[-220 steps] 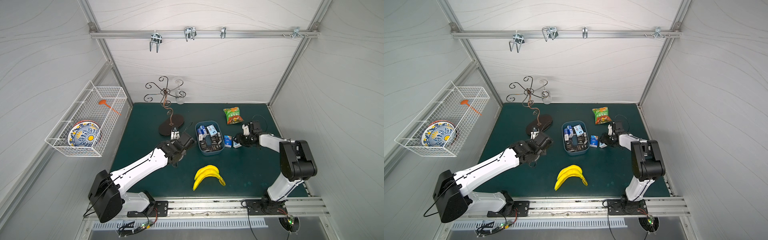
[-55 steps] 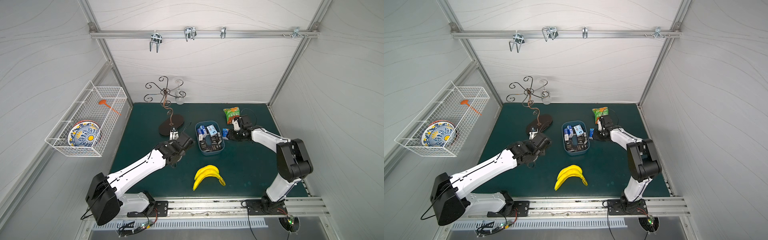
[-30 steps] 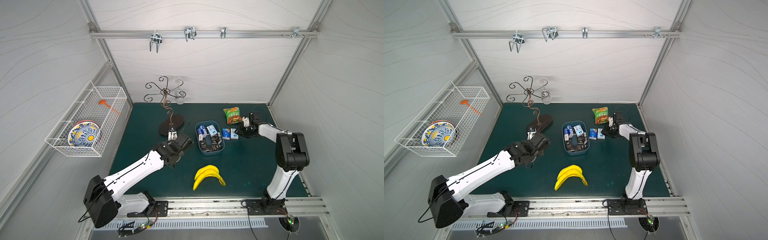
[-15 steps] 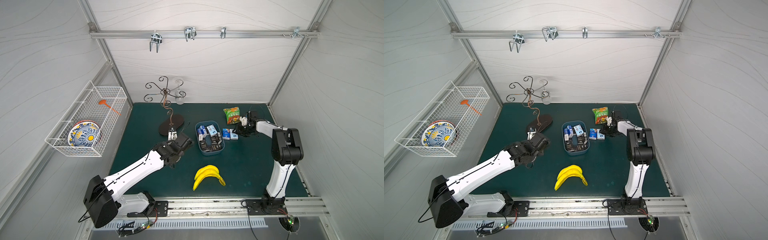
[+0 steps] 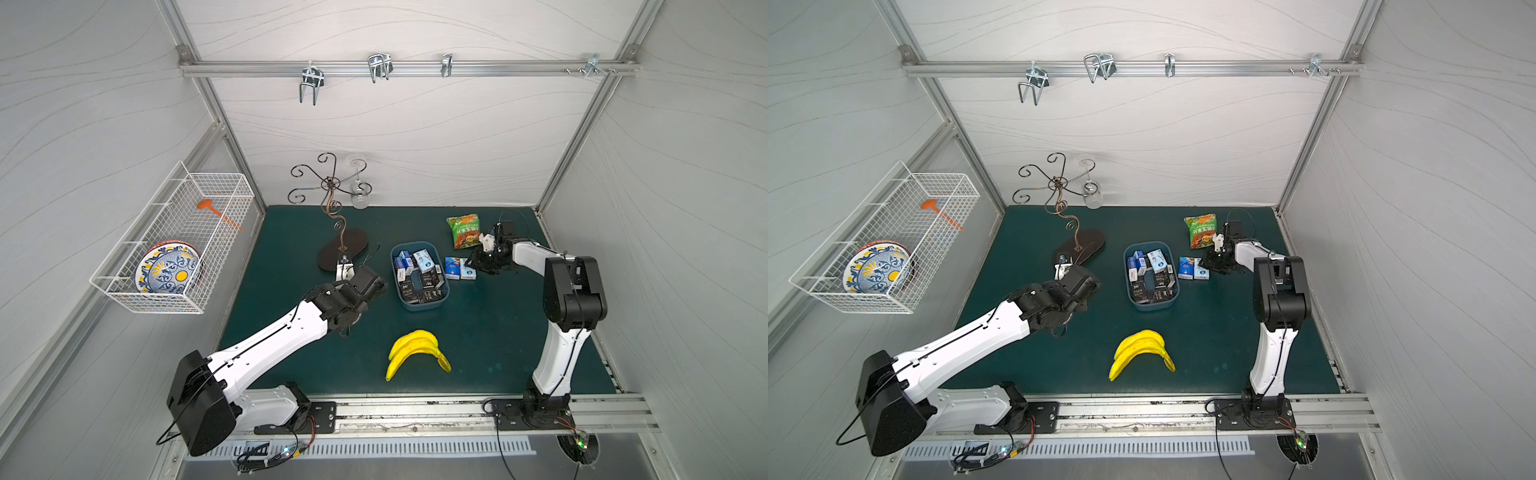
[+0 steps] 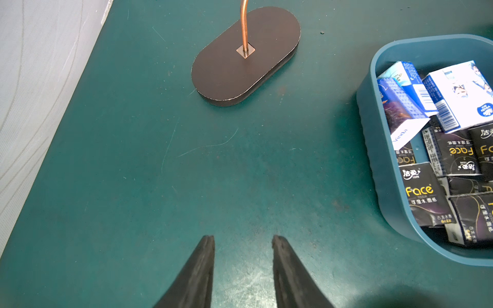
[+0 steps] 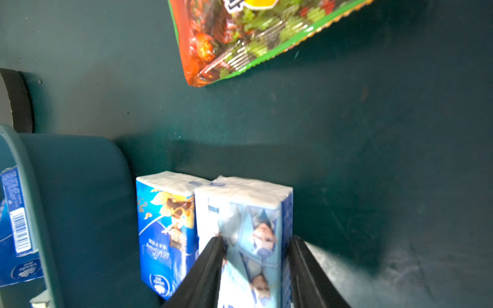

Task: Take the pocket tissues out of the storage box
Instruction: Move the pocket tissues to the center of the board, then pick up the pocket tissues from the storage box.

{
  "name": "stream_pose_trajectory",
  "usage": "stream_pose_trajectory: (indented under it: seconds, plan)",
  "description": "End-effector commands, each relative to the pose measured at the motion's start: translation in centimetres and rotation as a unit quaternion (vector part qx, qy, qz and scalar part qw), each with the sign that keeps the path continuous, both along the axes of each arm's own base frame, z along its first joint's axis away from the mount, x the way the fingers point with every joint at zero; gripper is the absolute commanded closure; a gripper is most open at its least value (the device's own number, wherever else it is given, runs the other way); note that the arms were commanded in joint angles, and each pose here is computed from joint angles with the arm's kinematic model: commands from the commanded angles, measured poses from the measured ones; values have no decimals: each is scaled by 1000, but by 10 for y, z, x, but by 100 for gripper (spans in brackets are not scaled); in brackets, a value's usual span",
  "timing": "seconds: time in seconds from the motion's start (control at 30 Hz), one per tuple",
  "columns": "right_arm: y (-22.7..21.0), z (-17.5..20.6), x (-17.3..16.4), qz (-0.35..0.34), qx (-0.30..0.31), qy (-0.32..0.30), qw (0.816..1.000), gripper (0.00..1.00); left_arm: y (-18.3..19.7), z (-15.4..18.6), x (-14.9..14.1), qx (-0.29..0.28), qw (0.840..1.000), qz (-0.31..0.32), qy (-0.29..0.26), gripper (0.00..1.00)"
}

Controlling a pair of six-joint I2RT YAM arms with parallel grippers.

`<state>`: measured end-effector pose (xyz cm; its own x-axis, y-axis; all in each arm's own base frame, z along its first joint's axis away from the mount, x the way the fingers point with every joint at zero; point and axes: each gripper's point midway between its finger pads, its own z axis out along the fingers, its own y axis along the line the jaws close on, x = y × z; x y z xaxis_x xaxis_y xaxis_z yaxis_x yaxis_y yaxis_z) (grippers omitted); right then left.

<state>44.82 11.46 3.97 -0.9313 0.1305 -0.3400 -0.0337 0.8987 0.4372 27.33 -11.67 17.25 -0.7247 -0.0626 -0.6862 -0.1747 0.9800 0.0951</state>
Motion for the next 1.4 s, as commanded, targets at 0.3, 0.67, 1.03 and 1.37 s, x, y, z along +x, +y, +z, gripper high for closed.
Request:
stream_pose_trajectory:
  seconds: [0.3, 0.67, 1.03, 1.37]
  plan:
    - [4, 11, -3, 4, 4, 7, 1000, 52, 1, 10, 3, -10, 1000, 5, -17, 60]
    - [4, 69, 4, 4, -8, -50, 999, 49, 2, 14, 2, -11, 1000, 5, -21, 60]
    - [130, 125, -57, 169, -48, -150, 973, 46, -2, 5, 5, -8, 1000, 9, -8, 59]
    - [220, 102, -77, 217, -85, -162, 959, 43, 5, 9, 1, -18, 1000, 16, -11, 59]
